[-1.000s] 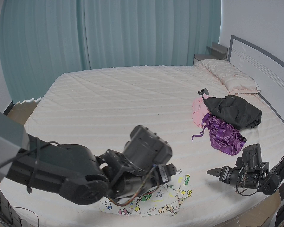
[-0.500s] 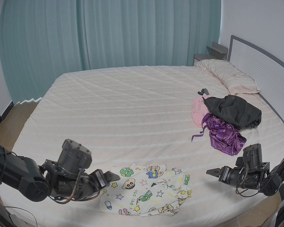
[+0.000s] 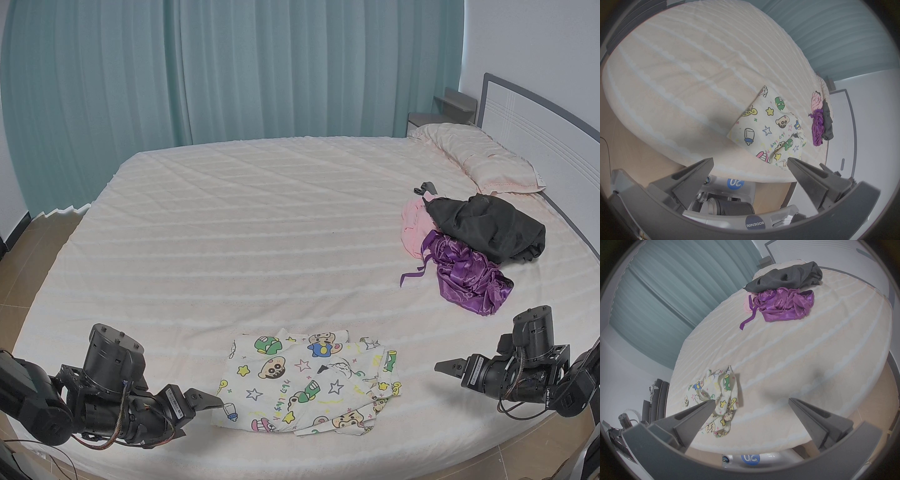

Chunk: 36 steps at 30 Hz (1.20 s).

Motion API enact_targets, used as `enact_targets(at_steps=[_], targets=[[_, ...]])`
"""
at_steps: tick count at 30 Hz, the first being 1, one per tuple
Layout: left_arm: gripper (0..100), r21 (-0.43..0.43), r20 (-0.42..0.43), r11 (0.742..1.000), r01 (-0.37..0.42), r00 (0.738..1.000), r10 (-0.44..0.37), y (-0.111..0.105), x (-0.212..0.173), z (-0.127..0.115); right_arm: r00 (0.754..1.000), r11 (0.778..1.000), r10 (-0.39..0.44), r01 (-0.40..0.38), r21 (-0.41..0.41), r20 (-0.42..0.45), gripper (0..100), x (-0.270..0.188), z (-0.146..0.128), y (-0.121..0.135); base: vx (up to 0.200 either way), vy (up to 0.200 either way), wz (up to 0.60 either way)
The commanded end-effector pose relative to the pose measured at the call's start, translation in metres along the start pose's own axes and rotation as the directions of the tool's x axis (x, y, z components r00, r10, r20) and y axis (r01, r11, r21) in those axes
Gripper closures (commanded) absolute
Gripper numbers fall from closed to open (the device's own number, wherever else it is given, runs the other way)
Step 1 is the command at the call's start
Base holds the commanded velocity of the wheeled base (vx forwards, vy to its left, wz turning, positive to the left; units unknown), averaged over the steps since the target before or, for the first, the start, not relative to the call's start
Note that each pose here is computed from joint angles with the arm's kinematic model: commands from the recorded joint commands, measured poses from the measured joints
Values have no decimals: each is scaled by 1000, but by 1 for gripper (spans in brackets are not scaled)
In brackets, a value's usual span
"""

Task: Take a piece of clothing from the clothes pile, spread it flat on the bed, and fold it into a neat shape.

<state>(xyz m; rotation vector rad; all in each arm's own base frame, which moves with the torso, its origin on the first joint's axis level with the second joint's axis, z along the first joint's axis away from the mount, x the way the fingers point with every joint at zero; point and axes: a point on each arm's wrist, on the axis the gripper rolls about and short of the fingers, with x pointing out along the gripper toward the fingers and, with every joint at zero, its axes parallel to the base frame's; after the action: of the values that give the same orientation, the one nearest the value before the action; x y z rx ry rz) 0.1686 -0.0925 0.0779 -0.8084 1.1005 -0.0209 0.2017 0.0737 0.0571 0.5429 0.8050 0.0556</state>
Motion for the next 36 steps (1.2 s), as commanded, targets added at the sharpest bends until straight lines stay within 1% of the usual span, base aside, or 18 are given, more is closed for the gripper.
enact_targets(at_steps=[1,4,6,9,11,13,15,16,17,23,24,27,28,30,32,34,35,36], targets=[[0,-25,21,1000,9,1000,-8,0,-2,6,1000,1000,7,-7,-8,-12,0,1,-3,2,0,0,0],[0,-44,25,999,12,1000,-11,0,-1,9,1000,1000,14,-15,-16,-23,0,1,-5,5,0,0,0],[0,-81,18,996,27,1000,-25,-1,-2,10,999,999,27,-27,-26,-30,0,3,-7,8,0,0,0],[0,-99,11,994,35,999,-34,-2,-2,11,999,999,39,-40,-37,-29,0,3,-7,12,0,0,0],[0,-115,0,993,41,999,-41,0,-3,13,997,996,72,-73,-58,-31,0,4,-7,21,0,0,0],[0,-132,-8,990,47,999,-49,2,-3,17,995,993,88,-91,-76,-42,0,4,-10,26,0,200,0],[0,-132,-8,990,47,999,-49,2,-3,17,995,993,88,-91,-76,-42,0,4,-10,26,0,200,0],[0,-147,-24,987,68,997,-72,3,-5,20,992,986,115,-121,-111,-60,0,5,-14,36,0,200,0],[0,-149,-28,986,72,997,-77,3,-6,20,991,984,121,-128,-127,-62,0,6,-14,38,0,200,0],[0,-154,-33,986,69,997,-75,4,-5,22,984,958,161,-175,-228,-78,0,17,-10,50,0,200,0],[0,-154,-33,986,69,997,-75,4,-5,22,983,956,166,-179,-231,-76,0,17,-8,51,0,0,0],[0,-153,-39,986,70,996,-77,5,-5,21,974,941,204,-222,-255,-94,0,26,-3,59,0,0,0],[0,-153,-39,986,70,996,-77,5,-5,21,974,941,204,-222,-255,-94,0,26,-3,59,0,0,0],[0,-153,-53,985,74,995,-83,5,-4,20,967,922,220,-250,-297,-131,0,36,-3,61,0,0,0],[0,-154,-59,985,73,995,-83,6,-4,20,964,905,222,-259,-337,-144,0,43,-2,61,0,0,0],[0,-154,-61,985,72,995,-83,6,-4,20,964,892,219,-261,-369,-154,0,52,0,59,0,0,0],[0,-154,-61,985,72,995,-83,6,-4,20,964,892,218,-261,-369,-155,0,53,1,59,0,0,0],[0,-151,-62,986,73,995,-83,6,-4,20,963,882,215,-263,-392,-162,0,62,2,60,0,0,0]])
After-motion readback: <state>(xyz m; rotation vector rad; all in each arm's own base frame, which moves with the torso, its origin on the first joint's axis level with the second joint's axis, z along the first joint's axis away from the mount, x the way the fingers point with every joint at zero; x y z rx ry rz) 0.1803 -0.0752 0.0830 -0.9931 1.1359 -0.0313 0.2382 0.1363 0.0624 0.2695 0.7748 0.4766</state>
